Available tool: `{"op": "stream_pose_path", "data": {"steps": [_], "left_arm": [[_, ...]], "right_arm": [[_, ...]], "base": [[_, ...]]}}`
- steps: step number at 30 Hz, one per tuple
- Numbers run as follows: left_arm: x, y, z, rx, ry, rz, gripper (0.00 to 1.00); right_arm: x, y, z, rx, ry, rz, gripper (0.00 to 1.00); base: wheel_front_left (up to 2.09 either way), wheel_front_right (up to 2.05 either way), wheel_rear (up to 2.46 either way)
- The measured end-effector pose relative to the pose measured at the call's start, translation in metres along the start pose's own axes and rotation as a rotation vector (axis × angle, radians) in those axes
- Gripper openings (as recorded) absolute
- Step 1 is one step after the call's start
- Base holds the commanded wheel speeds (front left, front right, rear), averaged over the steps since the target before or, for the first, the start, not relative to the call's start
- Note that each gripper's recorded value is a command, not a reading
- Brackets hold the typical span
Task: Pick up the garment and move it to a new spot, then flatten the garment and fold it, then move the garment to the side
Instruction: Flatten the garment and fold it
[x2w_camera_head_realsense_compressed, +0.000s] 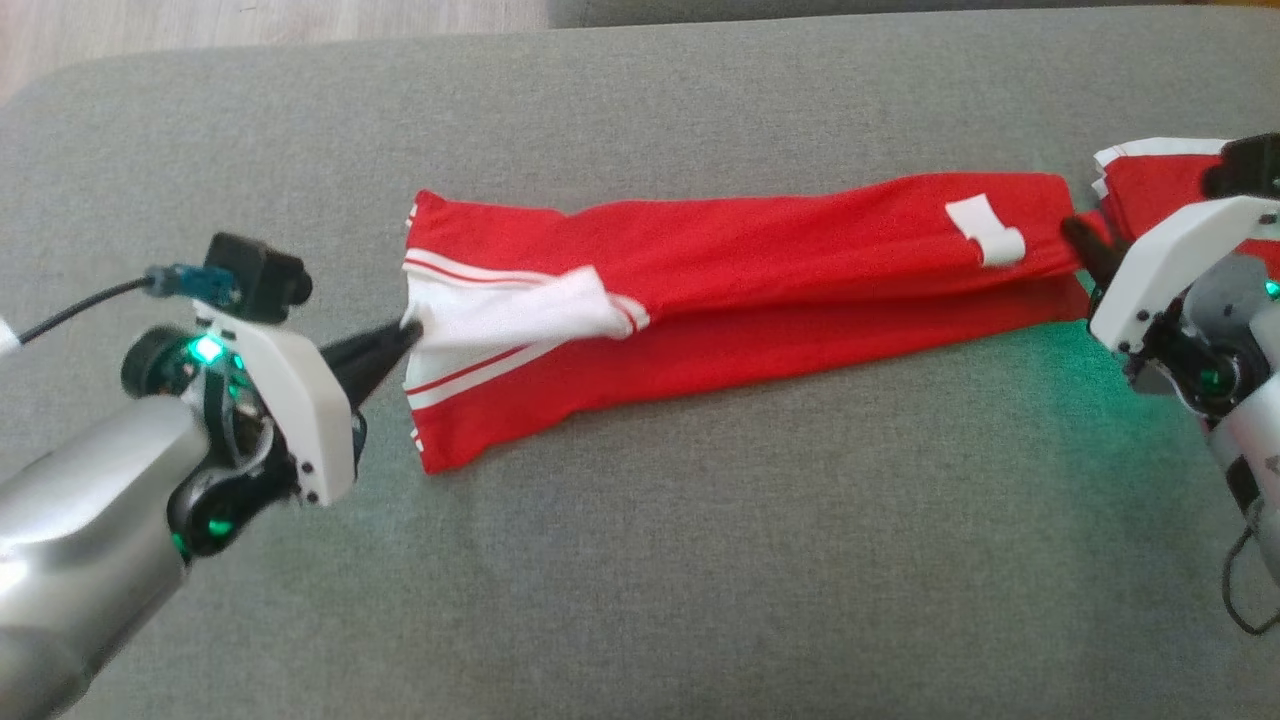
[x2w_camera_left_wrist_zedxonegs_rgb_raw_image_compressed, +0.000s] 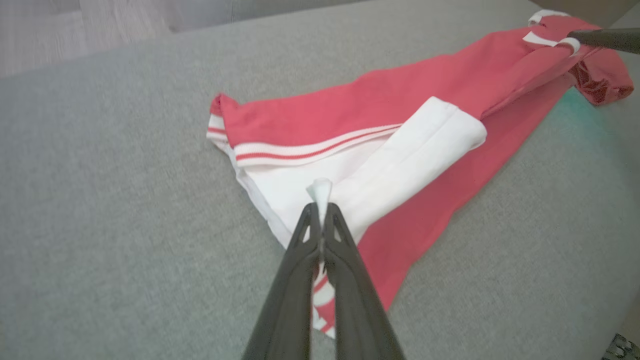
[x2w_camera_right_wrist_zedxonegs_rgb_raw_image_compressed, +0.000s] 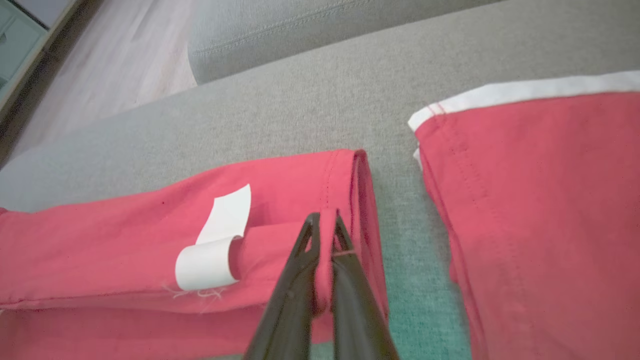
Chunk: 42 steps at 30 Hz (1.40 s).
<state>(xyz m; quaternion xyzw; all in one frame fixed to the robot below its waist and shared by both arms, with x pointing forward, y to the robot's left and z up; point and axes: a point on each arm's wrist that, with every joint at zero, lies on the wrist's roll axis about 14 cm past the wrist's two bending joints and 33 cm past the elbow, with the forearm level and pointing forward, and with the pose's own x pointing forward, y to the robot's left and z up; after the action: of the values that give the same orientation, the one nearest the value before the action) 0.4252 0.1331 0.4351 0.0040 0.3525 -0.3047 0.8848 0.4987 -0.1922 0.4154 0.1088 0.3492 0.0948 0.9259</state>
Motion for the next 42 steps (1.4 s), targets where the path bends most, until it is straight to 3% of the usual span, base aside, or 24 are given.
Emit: {"op": "stream_pose_path", "data": {"steps": [10,12,13,14,17,20,27,34,37,42], "left_arm": [[-0.003,-0.023,-0.035,-0.024,0.177,-0.093,0.00],[-0.002,-0.026,-0.041,-0.032,0.208,-0.107,0.00],[-0.001,-0.027,-0.042,-0.032,0.217,-0.111,0.44],[-0.001,-0.028,-0.043,-0.029,0.220,-0.113,1.00],[0.002,-0.027,-0.031,-0.026,0.162,-0.109,1.00],[0.005,-0.014,0.000,-0.012,-0.001,-0.038,1.00],[-0.007,-0.004,0.109,-0.057,-0.569,0.090,1.00],[-0.038,0.001,0.153,-0.132,-0.837,0.191,1.00],[-0.049,0.000,0.146,-0.168,-0.909,0.239,1.00],[-0.040,-0.008,0.079,-0.253,-0.850,0.305,1.00]], "right_arm": [[-0.002,-0.009,-0.027,-0.096,0.134,-0.012,0.00],[-0.002,-0.013,-0.032,-0.103,0.150,-0.023,1.00],[-0.003,-0.015,-0.034,-0.104,0.158,-0.031,1.00],[-0.004,-0.017,-0.036,-0.105,0.164,-0.036,1.00],[-0.008,-0.020,-0.031,-0.095,0.136,-0.042,1.00],[-0.014,-0.019,-0.015,-0.080,0.054,-0.038,1.00],[-0.044,0.003,0.086,-0.056,-0.399,0.024,1.00],[-0.074,0.034,0.126,-0.065,-0.718,0.090,1.00],[-0.074,0.043,0.113,-0.066,-0.736,0.101,1.00],[-0.087,0.048,0.087,0.003,-0.801,0.076,1.00]], "base": [[0.00,0.00,0.00],[0.00,0.00,0.00],[0.00,0.00,0.00],[0.00,0.00,0.00],[0.00,0.00,0.00],[0.00,0.00,0.00],[0.00,0.00,0.00],[0.00,0.00,0.00],[0.00,0.00,0.00],[0.00,0.00,0.00]]}}
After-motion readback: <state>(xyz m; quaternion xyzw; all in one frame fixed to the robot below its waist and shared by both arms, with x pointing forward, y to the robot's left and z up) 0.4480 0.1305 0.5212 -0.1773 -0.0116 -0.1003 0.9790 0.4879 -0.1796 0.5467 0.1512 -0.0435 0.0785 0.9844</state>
